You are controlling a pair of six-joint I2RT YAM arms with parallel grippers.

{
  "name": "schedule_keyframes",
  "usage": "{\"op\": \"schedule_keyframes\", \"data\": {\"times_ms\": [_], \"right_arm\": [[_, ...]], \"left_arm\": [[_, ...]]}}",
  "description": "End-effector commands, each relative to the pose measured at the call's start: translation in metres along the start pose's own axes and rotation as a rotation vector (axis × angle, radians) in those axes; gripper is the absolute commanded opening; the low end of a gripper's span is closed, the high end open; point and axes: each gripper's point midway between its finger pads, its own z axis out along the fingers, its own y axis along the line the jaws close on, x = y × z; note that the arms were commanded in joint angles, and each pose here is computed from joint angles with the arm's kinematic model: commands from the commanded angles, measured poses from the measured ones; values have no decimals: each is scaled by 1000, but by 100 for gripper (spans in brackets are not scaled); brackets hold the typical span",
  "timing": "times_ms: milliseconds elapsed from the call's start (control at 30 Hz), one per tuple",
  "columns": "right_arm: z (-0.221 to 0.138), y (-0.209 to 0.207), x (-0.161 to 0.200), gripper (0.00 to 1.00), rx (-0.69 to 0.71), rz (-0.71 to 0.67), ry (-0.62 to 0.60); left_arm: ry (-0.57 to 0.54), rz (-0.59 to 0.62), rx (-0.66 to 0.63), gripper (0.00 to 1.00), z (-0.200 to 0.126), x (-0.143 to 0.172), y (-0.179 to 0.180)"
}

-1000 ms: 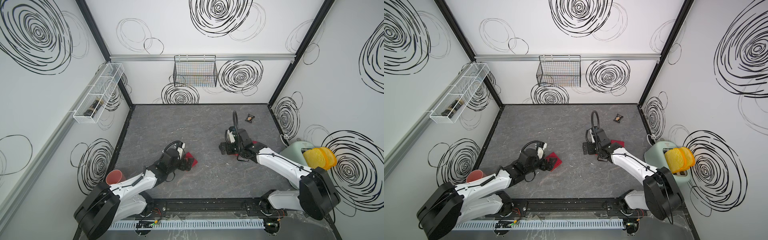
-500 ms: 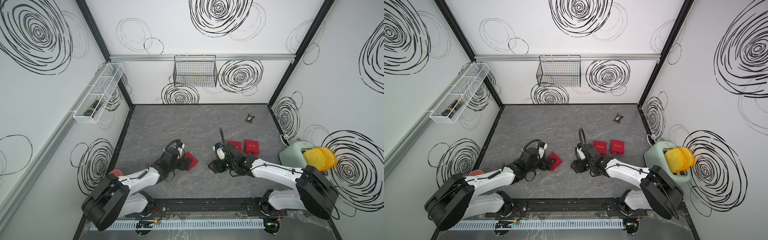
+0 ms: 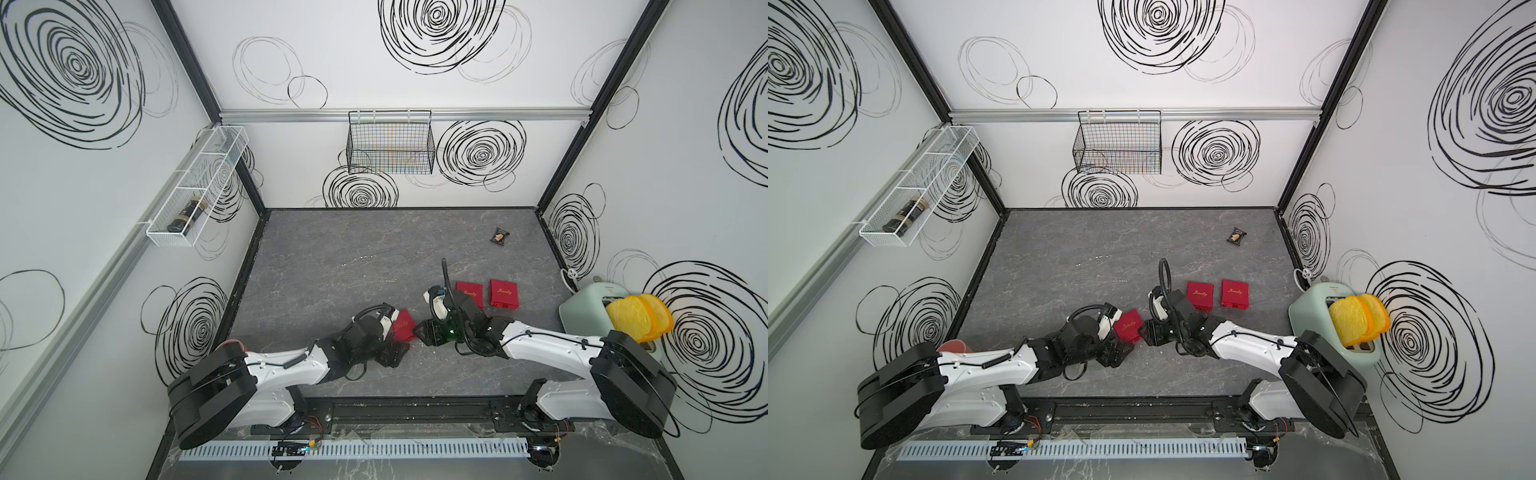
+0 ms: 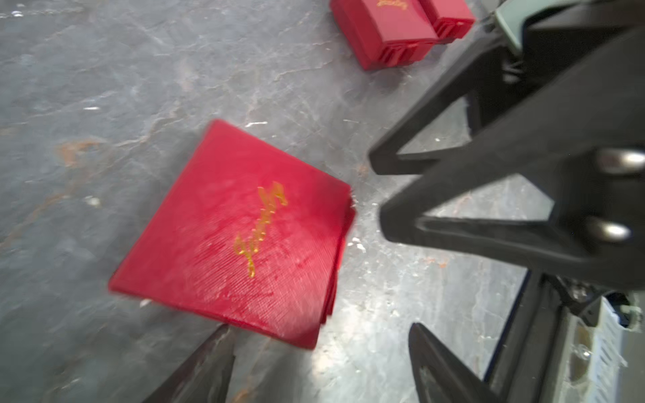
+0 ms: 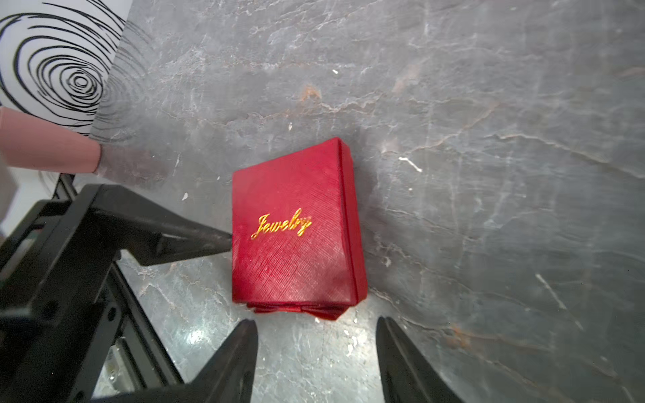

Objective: Take the necklace out of the lift-off lid jewelry box
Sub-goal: Move the jewelry box to the center of the board.

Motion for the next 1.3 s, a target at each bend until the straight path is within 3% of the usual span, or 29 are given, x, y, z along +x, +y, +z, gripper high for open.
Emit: {"op": "schedule_keyframes", "data": {"times_ms": [0,333,667,800,1267], "right_arm": [[-6,-8,-5,63,62,-37,-22],[-12,-1,-15,100,124,-235,15],[5,20,-24,97,188,-623,56],[14,31,-23,97,137,-720,82],[45,35,-19,97,99,-807,177]], "left_arm": [[-82,-30,19,82,0,-13,-10],[-162,-116,-74,87,-20,-16,25],[-239,-205,-119,99,-51,-24,69],[-258,-200,-128,96,-57,-27,77],[-259,-208,-58,96,-58,-20,81]]}}
